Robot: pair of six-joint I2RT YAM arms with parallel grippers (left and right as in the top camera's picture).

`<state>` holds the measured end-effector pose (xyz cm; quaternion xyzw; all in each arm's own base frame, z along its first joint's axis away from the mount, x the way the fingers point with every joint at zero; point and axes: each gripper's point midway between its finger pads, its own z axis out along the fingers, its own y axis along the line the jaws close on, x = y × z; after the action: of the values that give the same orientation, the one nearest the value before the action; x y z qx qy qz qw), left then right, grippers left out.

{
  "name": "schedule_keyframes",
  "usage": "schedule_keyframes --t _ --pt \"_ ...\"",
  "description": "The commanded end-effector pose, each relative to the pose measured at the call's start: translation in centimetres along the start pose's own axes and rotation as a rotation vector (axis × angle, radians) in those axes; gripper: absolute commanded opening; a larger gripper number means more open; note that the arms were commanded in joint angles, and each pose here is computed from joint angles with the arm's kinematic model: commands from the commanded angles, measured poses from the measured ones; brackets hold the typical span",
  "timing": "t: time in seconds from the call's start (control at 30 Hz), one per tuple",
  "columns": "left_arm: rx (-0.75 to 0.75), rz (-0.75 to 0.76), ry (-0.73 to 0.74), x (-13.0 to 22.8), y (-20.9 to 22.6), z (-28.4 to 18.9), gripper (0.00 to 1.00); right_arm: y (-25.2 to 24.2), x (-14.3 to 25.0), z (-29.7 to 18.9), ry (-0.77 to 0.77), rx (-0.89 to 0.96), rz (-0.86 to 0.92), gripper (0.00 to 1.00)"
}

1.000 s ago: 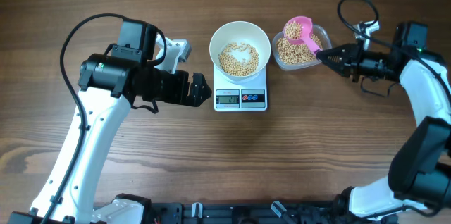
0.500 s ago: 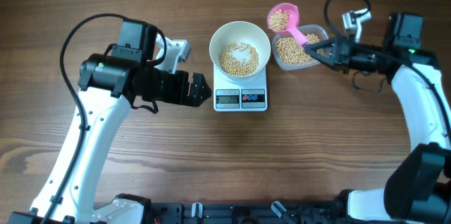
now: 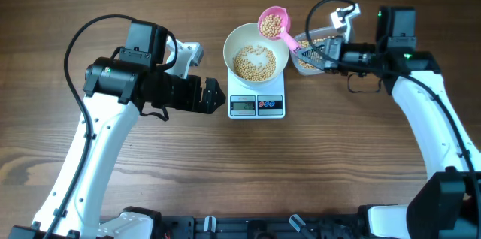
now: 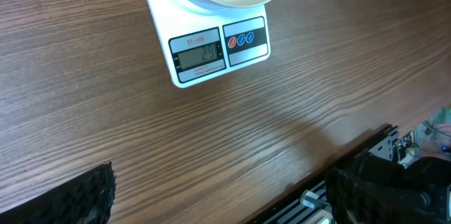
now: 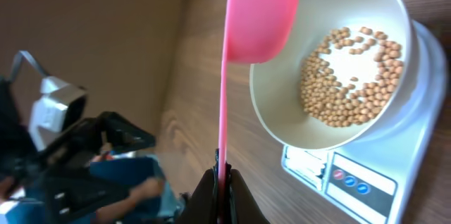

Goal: Scoop item into bowl and weigh 150g on scale

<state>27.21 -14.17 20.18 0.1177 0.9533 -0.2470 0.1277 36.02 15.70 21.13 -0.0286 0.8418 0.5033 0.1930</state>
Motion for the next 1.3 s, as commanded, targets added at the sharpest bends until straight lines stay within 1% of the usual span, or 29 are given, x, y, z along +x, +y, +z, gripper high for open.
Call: schedule_keyframes --t 0.0,0.3,0.53,0.7,0.83,1.0,1.13,1.27 --pt "0.017 0.017 0.008 0.0 -0.3 0.3 1.0 0.0 0.4 1.0 -0.002 0.078 -0.067 0.04" --pt "0.017 0.017 0.008 0.0 -0.3 0.3 1.0 -2.0 1.7 3.0 0.031 0.299 -0.215 0.04" --pt "0.017 0.017 0.008 0.0 -0.3 0.3 1.0 -2.2 1.9 3.3 0.034 0.393 -0.318 0.04" --pt "0.017 0.017 0.008 0.0 -0.3 0.3 1.0 -1.9 1.9 3.1 0.036 0.426 -0.394 0.04" --pt "0.017 0.017 0.008 0.0 -0.3 0.3 1.0 -2.2 1.7 3.0 0.03 0.5 -0.466 0.04" --pt "0.017 0.017 0.008 0.0 -0.3 0.3 1.0 -1.6 2.4 3.9 0.066 0.514 -0.565 0.04" --pt "0.017 0.017 0.008 0.0 -0.3 0.3 1.0 -2.3 2.5 4.0 0.071 0.646 -0.637 0.04" --pt "0.017 0.017 0.008 0.0 -0.3 0.3 1.0 -2.2 2.9 4.2 0.092 0.654 -0.67 0.05"
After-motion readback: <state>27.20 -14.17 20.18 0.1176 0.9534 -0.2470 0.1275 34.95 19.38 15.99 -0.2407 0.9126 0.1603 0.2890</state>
